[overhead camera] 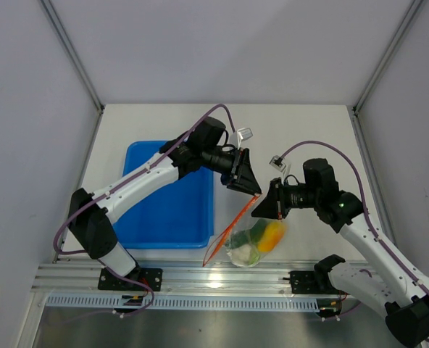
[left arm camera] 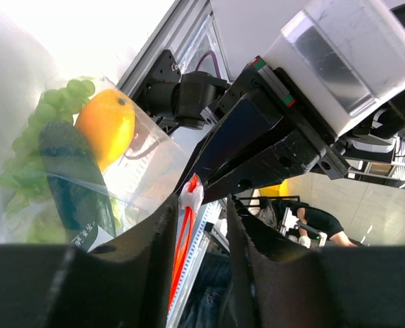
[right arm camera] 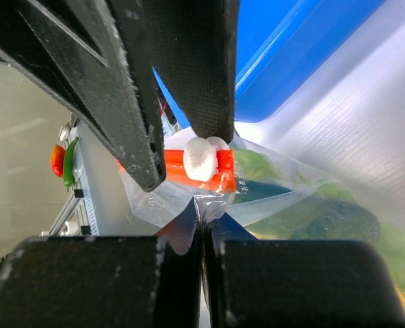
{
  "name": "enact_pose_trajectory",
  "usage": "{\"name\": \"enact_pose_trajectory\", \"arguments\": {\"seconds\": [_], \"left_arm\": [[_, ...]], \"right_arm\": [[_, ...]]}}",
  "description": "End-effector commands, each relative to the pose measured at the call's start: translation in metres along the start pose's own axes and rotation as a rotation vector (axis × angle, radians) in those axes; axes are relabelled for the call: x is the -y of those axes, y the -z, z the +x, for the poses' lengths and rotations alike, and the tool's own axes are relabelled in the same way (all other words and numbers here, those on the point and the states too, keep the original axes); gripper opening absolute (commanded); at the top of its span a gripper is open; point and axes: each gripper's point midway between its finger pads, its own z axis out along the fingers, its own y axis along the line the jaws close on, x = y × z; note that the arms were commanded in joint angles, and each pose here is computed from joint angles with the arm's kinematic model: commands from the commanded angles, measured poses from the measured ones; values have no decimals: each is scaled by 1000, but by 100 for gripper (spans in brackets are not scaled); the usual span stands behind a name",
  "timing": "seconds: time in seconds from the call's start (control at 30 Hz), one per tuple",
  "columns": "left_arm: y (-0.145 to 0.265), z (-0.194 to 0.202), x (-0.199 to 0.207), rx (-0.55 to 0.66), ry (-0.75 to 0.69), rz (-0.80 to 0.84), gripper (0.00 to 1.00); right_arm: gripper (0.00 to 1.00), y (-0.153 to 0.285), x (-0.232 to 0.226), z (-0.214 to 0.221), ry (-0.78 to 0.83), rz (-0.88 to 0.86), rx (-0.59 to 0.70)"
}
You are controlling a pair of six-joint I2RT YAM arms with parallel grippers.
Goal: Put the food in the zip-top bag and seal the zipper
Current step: Zip the zipper food storage bag at the center of the board.
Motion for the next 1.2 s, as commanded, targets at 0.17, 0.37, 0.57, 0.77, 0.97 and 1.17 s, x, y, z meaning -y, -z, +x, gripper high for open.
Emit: {"name": "enact_pose_trajectory", "arguments": {"seconds": [0.17,0.37,0.57,0.77,0.97,1.17], "left_arm": [[9,3,12,15,-51,11,25],[8,5,14,2,-51,24,29],[6,4,13,-3,-47,22,29],[4,6,10,-11,-42,22,21],[2,6,11,-18,-40,29,24],[-1,7,10,-24,-37,23,27]], "right_arm": [[0,3,-10,-13,33,-22,31],[0,2,-10,-15,29,-26,34],[0,2,-10,-16,29,-29,34],[0,2,-10,-15,26,-30,33],[0,2,-12,-16,32,-34,35],[0,2,-12,-16,30,-36,35]]}}
